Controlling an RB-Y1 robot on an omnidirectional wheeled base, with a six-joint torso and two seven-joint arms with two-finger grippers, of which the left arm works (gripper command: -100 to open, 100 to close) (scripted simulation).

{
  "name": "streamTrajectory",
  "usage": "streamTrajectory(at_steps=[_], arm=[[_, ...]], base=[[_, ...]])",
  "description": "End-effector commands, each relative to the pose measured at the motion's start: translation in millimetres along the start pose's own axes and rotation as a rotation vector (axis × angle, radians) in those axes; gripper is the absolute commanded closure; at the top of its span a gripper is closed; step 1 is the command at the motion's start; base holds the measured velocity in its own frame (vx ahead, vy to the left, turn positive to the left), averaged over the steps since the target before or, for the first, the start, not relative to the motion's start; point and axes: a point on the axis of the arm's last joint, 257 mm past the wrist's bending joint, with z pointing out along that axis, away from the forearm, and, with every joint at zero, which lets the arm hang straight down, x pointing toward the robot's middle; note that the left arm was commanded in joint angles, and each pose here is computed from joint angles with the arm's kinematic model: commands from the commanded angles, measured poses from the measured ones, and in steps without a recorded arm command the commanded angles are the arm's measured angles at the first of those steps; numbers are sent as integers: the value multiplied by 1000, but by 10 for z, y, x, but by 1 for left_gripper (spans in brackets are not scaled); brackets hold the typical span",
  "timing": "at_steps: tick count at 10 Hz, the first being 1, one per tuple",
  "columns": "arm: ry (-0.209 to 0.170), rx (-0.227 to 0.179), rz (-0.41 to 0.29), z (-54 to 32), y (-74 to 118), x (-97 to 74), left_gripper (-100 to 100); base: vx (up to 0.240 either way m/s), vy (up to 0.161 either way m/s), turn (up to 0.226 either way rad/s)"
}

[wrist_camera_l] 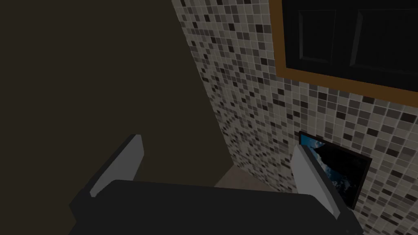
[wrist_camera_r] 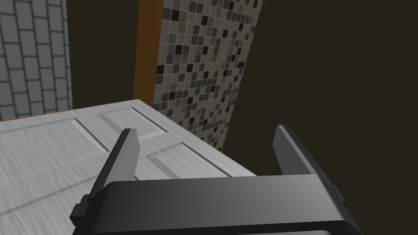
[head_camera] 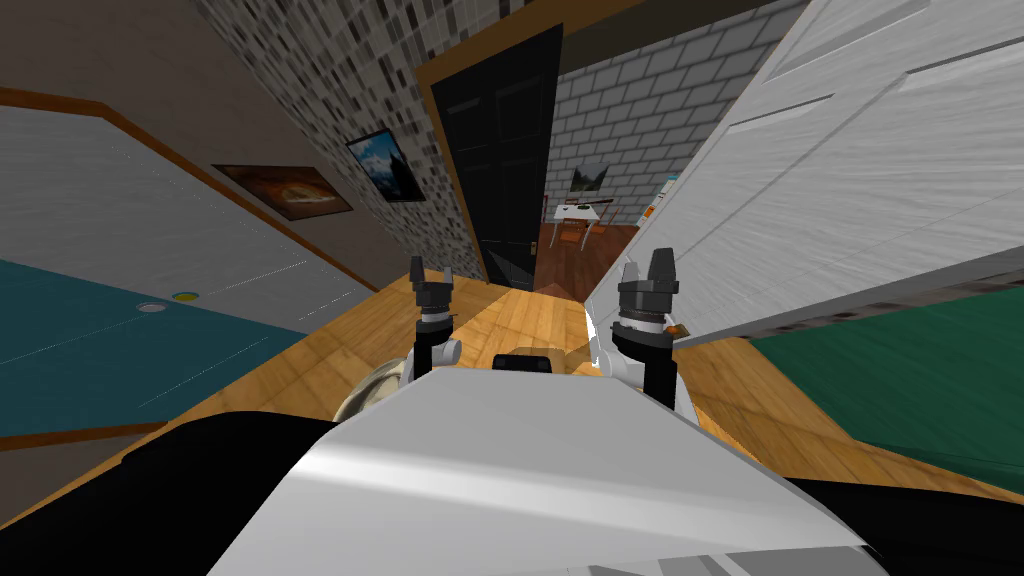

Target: Pull the door open

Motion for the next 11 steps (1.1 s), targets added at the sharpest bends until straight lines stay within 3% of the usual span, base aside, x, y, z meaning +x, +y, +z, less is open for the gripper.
streamTrajectory(at_steps=[1,11], arm=[[4,-5,40,-13,35,-6,-100],[37,-37,341,-122,313,-62,-100]], base=[[47,-16,-17],[99,-25,-15]])
